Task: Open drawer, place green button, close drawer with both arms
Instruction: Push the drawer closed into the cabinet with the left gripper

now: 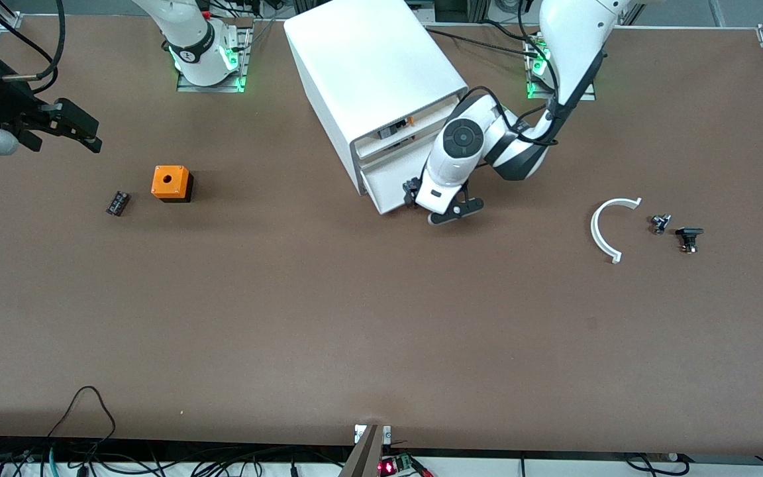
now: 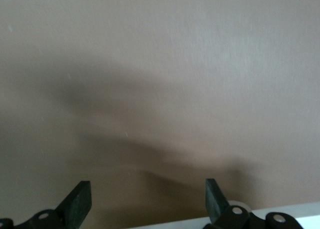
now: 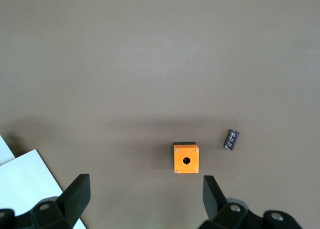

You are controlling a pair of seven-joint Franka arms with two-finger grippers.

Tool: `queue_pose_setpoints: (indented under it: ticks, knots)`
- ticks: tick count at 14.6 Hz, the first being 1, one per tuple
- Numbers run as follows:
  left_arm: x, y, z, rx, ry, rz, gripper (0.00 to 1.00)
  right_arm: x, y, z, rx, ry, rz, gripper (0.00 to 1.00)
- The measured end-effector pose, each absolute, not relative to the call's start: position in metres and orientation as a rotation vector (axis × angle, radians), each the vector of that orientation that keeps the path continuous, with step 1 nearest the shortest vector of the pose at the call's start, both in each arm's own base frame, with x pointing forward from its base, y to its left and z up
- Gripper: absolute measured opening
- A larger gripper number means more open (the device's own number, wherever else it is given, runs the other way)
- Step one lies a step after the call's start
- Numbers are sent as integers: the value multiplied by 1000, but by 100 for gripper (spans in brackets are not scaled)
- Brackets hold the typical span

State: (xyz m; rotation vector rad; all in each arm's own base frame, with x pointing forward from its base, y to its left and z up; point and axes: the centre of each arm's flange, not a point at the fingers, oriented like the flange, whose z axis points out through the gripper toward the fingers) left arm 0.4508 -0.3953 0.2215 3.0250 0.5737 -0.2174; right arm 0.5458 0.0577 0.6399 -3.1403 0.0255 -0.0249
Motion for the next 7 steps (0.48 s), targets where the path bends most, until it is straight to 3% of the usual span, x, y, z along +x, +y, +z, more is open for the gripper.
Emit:
queue_pose_setpoints:
  ticks: [7]
  knots:
    - [400,-427,216,3014,511,-339,100,553,58,644,-3137,14,-46,100]
